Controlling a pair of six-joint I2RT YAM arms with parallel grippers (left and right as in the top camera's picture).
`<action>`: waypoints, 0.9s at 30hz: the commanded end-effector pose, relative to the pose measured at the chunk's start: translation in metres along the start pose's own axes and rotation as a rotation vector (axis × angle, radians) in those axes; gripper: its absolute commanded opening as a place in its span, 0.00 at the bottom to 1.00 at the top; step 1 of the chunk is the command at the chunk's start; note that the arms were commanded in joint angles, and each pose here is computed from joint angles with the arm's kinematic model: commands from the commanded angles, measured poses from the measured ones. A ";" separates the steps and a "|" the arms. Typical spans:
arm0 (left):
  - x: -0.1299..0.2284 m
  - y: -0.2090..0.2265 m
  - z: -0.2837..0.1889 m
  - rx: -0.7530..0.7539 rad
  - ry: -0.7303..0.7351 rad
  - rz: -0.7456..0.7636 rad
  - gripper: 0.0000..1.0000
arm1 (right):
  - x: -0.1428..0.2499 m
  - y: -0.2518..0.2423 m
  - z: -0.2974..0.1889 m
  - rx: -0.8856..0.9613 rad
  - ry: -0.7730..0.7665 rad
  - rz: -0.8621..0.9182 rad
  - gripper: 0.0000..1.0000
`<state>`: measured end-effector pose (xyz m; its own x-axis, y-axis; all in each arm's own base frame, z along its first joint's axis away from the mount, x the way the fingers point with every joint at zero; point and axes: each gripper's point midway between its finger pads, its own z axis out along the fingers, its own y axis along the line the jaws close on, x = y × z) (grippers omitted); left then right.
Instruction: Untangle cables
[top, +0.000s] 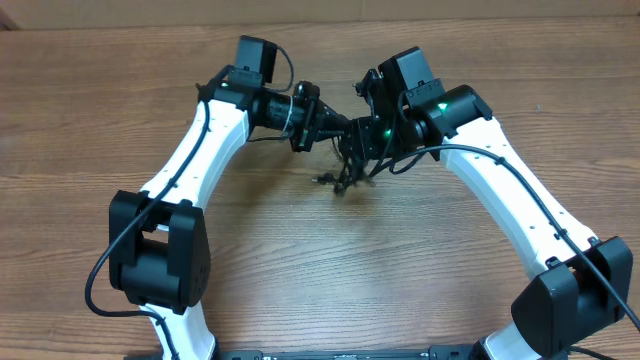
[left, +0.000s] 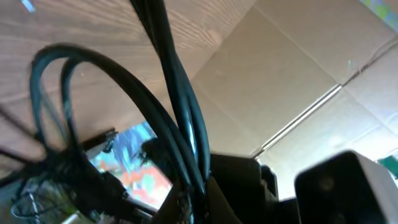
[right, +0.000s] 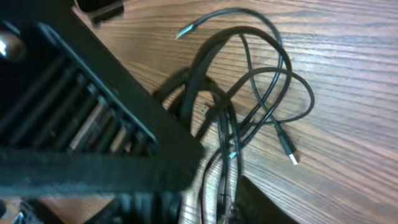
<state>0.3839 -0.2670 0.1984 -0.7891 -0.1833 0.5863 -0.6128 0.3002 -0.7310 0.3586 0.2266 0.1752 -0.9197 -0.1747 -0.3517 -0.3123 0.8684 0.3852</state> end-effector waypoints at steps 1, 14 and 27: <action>0.019 -0.014 -0.004 0.025 0.051 -0.045 0.07 | -0.009 -0.024 0.006 0.099 -0.028 0.027 0.22; 0.002 -0.045 -0.102 0.312 0.002 0.900 0.64 | -0.005 0.030 -0.075 -0.448 -0.046 0.032 0.04; 0.001 0.000 -0.003 -0.068 -0.041 1.094 0.68 | -0.007 0.039 -0.090 -0.571 -0.075 -0.034 0.04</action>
<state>0.3798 -0.2621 0.1963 -0.9393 0.1697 -0.2980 0.3391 0.3295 -0.8811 0.3376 0.2180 0.2553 -0.9133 -0.1395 -0.3826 -0.3979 0.5052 0.7658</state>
